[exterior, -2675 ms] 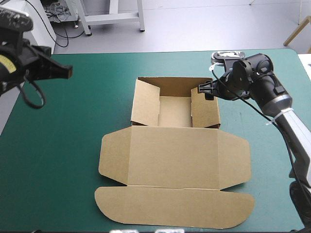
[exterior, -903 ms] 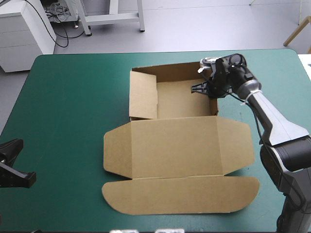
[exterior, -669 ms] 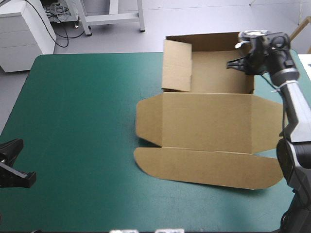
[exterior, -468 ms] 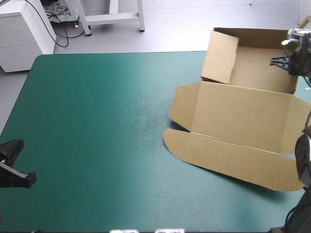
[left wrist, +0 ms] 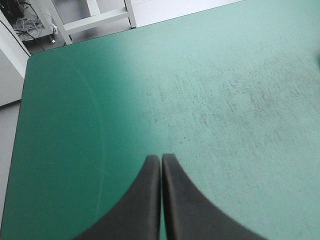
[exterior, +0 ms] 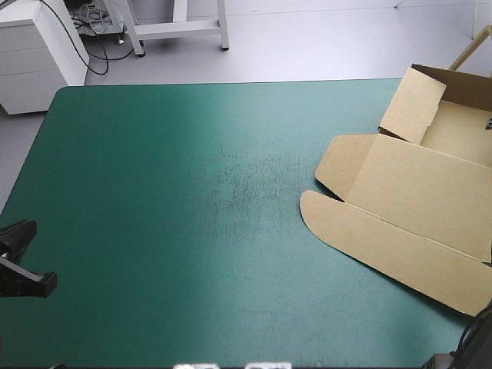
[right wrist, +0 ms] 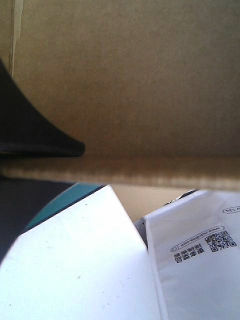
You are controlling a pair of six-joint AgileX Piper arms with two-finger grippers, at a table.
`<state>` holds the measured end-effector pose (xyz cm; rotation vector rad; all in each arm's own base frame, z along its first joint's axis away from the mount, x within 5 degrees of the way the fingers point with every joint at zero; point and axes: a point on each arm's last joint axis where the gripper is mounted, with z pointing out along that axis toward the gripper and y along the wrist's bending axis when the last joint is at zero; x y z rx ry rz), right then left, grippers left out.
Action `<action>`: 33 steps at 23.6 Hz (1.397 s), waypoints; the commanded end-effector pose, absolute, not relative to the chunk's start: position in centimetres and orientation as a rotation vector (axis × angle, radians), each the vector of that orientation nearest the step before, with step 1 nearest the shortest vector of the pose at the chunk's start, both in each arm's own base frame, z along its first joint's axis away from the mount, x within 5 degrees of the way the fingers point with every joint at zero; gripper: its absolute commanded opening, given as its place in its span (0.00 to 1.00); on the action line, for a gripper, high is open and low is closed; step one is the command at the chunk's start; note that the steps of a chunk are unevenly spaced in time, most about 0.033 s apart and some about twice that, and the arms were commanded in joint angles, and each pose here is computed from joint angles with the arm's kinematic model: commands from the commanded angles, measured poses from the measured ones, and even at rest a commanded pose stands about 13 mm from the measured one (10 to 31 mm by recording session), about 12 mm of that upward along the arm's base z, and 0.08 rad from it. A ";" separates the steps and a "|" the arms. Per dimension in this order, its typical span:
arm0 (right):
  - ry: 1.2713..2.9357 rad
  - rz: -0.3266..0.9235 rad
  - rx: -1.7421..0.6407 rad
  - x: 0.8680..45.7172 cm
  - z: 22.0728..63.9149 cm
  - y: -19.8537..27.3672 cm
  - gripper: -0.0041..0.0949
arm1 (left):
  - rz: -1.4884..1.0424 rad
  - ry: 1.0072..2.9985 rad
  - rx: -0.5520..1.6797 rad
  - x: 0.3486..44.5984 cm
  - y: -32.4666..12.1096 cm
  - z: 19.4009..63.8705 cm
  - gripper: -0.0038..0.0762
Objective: Fold the box
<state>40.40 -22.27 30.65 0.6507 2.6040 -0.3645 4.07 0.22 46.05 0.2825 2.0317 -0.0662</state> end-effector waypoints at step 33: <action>1.983 0.108 0.067 18.4 49.3 -2.7 0.04 | -0.061 2.061 0.245 4.0 0.4 46.2 0.04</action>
